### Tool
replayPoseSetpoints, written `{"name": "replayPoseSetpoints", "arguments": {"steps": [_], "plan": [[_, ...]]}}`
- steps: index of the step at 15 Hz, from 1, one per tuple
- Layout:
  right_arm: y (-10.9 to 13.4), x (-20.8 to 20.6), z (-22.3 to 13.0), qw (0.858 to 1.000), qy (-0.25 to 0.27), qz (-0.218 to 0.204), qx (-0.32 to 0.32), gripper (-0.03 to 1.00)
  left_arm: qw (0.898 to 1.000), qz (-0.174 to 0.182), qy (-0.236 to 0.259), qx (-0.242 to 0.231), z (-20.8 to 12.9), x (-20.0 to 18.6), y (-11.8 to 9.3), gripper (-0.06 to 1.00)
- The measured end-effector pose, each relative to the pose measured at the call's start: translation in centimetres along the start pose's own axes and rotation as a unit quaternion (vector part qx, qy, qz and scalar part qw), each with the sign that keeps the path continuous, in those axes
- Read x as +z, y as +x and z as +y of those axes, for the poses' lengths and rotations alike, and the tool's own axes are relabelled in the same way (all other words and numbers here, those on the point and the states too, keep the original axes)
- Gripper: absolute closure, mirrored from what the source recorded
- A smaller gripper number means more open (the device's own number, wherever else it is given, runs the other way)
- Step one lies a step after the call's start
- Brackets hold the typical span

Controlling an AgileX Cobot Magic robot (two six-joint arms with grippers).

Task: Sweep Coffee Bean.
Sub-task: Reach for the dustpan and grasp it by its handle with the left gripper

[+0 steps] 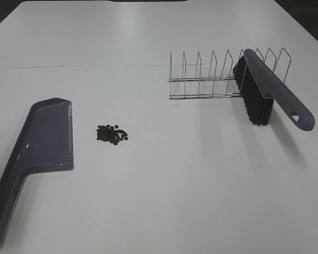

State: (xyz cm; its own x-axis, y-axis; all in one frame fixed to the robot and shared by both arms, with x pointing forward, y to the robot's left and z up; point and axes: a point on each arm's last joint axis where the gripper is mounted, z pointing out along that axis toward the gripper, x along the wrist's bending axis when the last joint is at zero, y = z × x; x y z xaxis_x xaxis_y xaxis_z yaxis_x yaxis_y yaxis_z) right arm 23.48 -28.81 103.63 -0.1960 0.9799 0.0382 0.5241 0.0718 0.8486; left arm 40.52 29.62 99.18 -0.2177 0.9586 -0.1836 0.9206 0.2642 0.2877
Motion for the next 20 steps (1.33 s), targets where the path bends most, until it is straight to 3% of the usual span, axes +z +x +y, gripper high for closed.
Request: {"name": "replayPoseSetpoints", "arguments": {"steps": [2,5,10,16,20], "plan": [[0.0,0.0,0.0,1.0,0.0,0.0,0.0,0.21,0.999,0.011,0.05,-0.01,2.2,3.4,-0.3,-0.05],[0.0,0.0,0.0,1.0,0.0,0.0,0.0,0.21,0.997,0.011,0.077,0.015,4.0,5.7,-2.0,-0.05],[0.0,0.0,0.0,1.0,0.0,0.0,0.0,0.21,0.992,0.027,0.123,0.007,5.3,11.2,-4.9,-0.05],[0.0,0.0,0.0,1.0,0.0,-0.002,-0.001,0.21,0.988,0.053,0.145,-0.005,5.0,14.9,-4.5,-0.02],[0.0,0.0,0.0,1.0,0.0,-0.002,-0.001,0.21,0.985,0.063,0.159,0.004,4.9,15.5,-4.4,0.06]]}}
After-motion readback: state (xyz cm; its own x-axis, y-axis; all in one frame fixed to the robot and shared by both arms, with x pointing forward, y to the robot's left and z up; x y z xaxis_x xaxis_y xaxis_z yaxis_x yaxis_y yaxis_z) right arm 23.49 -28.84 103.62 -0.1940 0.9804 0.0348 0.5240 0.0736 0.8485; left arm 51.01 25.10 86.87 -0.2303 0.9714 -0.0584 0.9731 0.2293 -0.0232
